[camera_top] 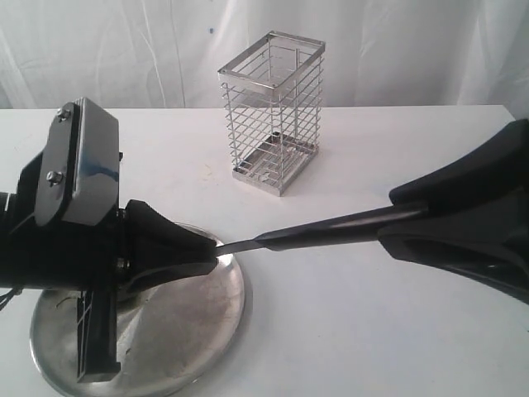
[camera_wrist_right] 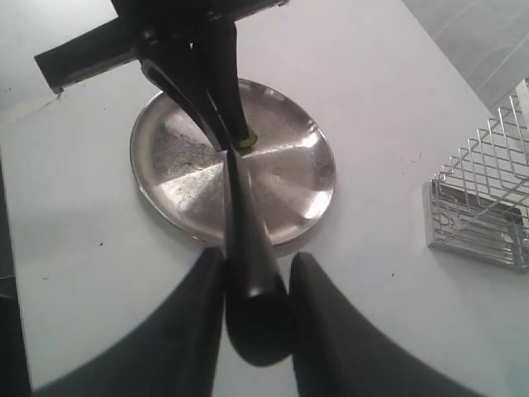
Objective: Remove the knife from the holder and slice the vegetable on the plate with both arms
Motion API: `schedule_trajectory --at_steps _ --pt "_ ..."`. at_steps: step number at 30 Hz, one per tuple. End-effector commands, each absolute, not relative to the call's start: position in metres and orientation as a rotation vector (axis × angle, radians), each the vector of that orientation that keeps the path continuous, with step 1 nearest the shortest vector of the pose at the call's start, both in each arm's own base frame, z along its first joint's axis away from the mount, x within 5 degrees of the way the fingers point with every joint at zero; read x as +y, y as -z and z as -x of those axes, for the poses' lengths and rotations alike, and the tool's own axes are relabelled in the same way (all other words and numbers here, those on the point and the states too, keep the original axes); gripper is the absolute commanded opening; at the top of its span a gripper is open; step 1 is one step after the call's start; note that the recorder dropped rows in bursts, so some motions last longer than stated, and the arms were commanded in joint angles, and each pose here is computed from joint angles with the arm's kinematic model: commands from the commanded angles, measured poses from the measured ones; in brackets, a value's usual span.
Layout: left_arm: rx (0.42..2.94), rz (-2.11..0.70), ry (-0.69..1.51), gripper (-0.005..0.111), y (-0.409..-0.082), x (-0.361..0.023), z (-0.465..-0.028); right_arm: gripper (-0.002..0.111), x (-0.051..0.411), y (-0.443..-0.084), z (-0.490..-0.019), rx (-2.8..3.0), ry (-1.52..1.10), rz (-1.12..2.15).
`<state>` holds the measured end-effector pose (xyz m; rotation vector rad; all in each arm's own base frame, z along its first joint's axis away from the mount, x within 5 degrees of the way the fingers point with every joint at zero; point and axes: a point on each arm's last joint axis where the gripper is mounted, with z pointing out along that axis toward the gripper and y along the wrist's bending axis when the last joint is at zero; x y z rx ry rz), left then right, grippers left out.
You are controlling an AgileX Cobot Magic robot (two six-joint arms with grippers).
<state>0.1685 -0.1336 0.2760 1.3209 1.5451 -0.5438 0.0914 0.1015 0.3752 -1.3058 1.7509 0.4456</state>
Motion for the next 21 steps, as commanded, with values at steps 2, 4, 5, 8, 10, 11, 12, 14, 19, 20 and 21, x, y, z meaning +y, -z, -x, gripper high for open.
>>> schedule_trajectory --at_steps 2,4,5,8,10,11,12,14,19,20,21 --pt "1.615 -1.175 0.582 0.0 -0.281 -0.132 -0.173 0.024 0.095 -0.369 -0.095 1.839 -0.347 1.301" --pt "1.626 -1.161 0.58 0.0 -0.281 -0.132 -0.174 0.027 0.094 -0.368 -0.095 1.85 -0.341 1.301" --pt "1.626 -1.161 0.58 0.0 -0.281 -0.132 -0.174 0.03 0.094 -0.368 -0.095 1.851 -0.341 1.3" --pt "1.652 -1.161 0.589 0.0 -0.276 -0.133 -0.177 0.037 0.094 -0.368 -0.096 1.851 -0.333 1.302" --pt "1.689 -1.16 0.585 0.0 -0.268 -0.133 -0.18 0.037 0.093 -0.368 -0.097 1.85 -0.308 1.308" --pt "1.713 -1.162 0.578 0.0 -0.262 -0.133 -0.181 0.037 0.092 -0.367 -0.097 1.854 -0.294 1.306" --pt "1.735 -1.163 0.573 0.0 -0.256 -0.132 -0.182 0.037 0.091 -0.367 -0.098 1.855 -0.281 1.308" --pt "1.762 -1.16 0.545 0.0 -0.25 -0.131 -0.184 0.037 0.09 -0.367 -0.098 1.855 -0.265 1.312" --pt "1.786 -1.154 0.522 0.0 -0.245 -0.13 -0.187 0.037 0.086 -0.363 -0.106 1.855 -0.123 1.363" --pt "1.786 -1.154 0.522 0.0 -0.245 -0.13 -0.187 0.037 0.09 -0.36 -0.112 1.855 -0.092 1.441" --pt "1.786 -1.154 0.522 0.0 -0.245 -0.13 -0.187 0.037 0.091 -0.359 -0.115 1.856 -0.083 1.469"
